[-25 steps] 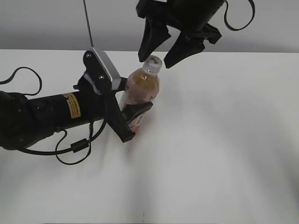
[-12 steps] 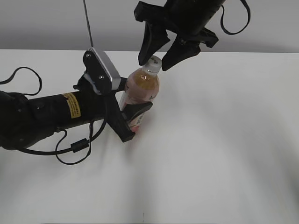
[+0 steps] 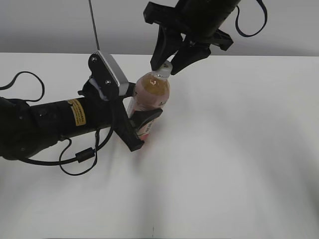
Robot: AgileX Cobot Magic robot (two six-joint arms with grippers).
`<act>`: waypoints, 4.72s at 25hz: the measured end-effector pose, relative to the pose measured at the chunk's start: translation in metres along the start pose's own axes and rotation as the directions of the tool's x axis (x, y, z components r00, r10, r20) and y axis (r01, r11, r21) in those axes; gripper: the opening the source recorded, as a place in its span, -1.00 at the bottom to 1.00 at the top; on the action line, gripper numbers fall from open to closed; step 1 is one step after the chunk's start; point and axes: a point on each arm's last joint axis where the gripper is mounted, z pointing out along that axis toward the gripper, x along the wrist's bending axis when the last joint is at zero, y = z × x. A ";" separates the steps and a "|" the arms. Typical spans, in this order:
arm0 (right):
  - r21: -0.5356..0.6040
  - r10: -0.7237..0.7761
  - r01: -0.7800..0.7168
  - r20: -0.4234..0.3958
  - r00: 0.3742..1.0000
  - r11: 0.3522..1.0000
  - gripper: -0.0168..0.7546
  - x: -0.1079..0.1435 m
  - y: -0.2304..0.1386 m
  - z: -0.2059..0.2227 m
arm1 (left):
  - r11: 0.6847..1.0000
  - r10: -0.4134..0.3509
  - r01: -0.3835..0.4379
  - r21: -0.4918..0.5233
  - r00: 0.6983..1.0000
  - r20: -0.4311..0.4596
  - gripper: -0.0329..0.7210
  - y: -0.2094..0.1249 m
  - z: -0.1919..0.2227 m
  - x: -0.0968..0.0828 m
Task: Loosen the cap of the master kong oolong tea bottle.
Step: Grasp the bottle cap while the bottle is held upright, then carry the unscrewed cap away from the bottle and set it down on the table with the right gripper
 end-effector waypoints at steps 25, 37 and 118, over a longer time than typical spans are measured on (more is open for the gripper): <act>-0.012 -0.900 0.900 0.031 0.435 0.435 -0.24 0.000 0.003 0.000 | 1.000 -0.011 0.011 -0.001 1.000 -0.014 0.18 0.000 0.000 0.001; 0.011 -0.969 0.972 0.065 -0.237 -0.236 -0.25 0.000 0.006 0.000 | 1.000 -0.030 0.030 -0.005 0.999 -0.038 0.18 0.000 0.000 0.004; 0.268 -0.922 0.903 0.290 0.256 0.335 -0.26 -0.019 0.005 -0.042 | 0.964 -0.200 0.203 -0.173 0.979 0.036 0.18 0.015 -0.004 0.003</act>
